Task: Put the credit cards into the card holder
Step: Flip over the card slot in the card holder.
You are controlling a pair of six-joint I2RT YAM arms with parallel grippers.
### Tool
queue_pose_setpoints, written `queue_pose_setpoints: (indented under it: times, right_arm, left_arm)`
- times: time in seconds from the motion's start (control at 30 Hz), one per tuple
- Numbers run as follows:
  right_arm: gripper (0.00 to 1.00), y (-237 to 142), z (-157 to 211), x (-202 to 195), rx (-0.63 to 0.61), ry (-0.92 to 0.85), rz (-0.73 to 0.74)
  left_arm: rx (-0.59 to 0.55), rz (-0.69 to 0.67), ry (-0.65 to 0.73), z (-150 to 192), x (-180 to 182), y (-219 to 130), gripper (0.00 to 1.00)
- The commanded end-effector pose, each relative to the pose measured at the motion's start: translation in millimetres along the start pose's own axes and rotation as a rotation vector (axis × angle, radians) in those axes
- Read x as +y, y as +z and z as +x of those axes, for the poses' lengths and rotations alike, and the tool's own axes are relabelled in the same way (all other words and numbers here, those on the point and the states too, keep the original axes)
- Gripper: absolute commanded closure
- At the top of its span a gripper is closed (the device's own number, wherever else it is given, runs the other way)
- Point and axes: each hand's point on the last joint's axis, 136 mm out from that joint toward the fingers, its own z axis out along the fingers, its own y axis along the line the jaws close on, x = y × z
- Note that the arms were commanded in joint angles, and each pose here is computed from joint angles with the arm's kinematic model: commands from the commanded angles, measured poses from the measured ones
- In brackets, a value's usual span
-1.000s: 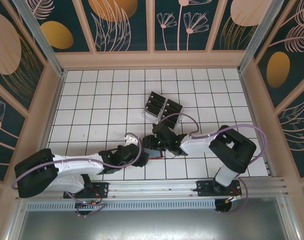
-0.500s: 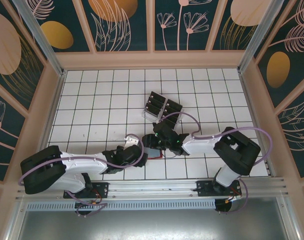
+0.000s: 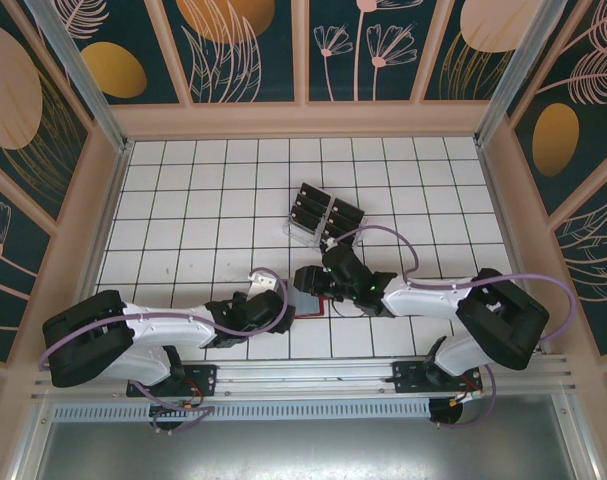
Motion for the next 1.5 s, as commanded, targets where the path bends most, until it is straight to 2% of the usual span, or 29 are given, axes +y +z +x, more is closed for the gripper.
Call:
queue_pose_setpoints:
  times: [0.0, 0.3, 0.5, 0.6, 0.73, 0.9, 1.2, 1.33, 1.47]
  right_arm:
    - [0.55, 5, 2, -7, -0.008, 0.026, 0.005]
    - [0.56, 20, 11, -6, 0.035, 0.025, -0.011]
    - [0.58, 18, 10, 10, 0.034, 0.015, -0.047]
    - [0.58, 15, 10, 24, 0.032, 0.004, -0.073]
    - [0.57, 16, 8, 41, 0.032, -0.013, -0.089]
    - [0.56, 34, 11, 48, 0.063, -0.035, -0.073]
    - [0.56, 75, 20, 46, 0.143, -0.05, -0.033]
    - [0.56, 76, 19, 52, 0.148, -0.06, -0.043]
    - [0.56, 62, 5, 73, 0.123, -0.099, -0.081]
  left_arm:
    - [0.034, -0.031, -0.003, 12, 9, 3, 0.02]
    - [0.031, -0.032, -0.007, 13, 11, 3, 0.02]
    - [0.009, -0.033, -0.021, 8, 12, -2, 0.02]
    - [-0.054, -0.03, -0.089, -5, 18, -17, 0.01]
    - [-0.172, -0.015, -0.246, -23, 36, -46, 0.02]
    - [-0.267, 0.024, -0.377, -35, 52, -73, 0.02]
    - [-0.254, 0.01, -0.388, -30, 56, -73, 0.02]
    - [-0.262, 0.006, -0.393, -33, 56, -73, 0.01]
    - [-0.267, 0.01, -0.401, -34, 55, -73, 0.01]
